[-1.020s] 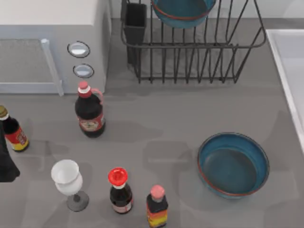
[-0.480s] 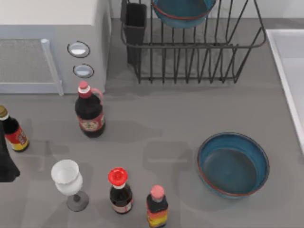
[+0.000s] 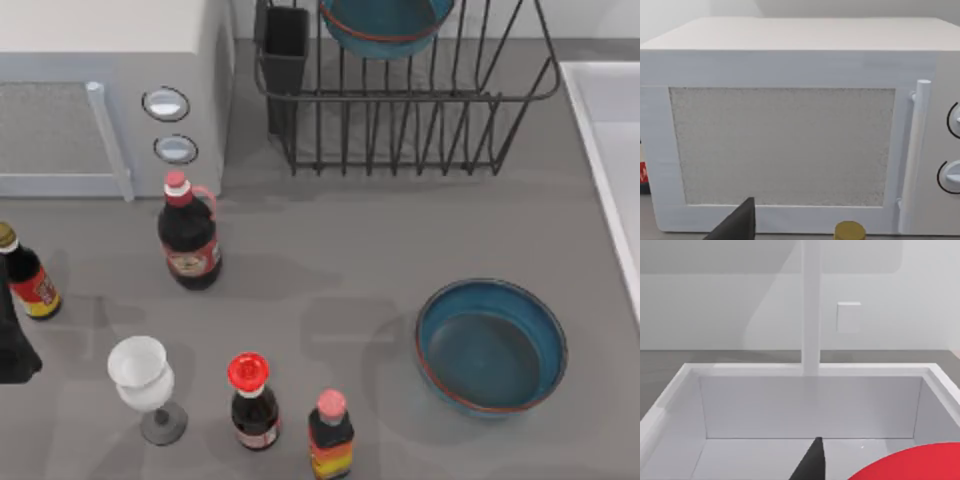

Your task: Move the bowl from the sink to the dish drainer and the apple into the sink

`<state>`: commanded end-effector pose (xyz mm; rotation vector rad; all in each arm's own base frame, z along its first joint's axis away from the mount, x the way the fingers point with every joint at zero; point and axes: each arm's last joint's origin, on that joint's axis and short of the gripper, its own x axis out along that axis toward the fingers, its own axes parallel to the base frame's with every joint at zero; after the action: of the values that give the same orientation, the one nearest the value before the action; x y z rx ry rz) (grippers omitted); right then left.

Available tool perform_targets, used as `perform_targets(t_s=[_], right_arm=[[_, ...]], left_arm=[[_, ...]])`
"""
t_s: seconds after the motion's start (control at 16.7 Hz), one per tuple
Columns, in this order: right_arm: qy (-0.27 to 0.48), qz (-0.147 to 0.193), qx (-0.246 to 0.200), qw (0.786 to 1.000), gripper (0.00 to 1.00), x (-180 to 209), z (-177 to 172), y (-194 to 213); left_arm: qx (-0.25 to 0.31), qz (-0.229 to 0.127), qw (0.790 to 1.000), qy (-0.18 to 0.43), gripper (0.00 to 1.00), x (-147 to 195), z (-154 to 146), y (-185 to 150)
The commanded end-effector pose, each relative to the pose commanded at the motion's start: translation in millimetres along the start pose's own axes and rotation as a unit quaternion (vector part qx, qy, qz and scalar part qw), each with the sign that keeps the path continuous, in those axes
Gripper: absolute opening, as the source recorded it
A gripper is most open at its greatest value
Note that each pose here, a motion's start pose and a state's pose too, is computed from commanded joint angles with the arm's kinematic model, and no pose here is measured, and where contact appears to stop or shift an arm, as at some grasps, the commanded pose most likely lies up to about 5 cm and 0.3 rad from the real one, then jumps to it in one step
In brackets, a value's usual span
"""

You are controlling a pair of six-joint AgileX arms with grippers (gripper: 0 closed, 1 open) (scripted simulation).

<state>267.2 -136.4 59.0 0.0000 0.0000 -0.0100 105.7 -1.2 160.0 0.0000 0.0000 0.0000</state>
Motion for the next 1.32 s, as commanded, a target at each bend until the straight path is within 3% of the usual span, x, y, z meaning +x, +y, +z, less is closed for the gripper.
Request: perform_targets(t_s=[0.78,1.32], right_arm=[[0.0,0.0,0.0,1.0,0.98,0.0,0.0,0.0],[0.0,0.0,0.0,1.0,1.0,0.2,0.2,-0.1]], left_arm=[[0.0,0.0,1.0,0.0,1.0,0.0,0.0,0.0],[0.0,0.0,1.0,0.0,1.0,0.0,0.0,0.0]])
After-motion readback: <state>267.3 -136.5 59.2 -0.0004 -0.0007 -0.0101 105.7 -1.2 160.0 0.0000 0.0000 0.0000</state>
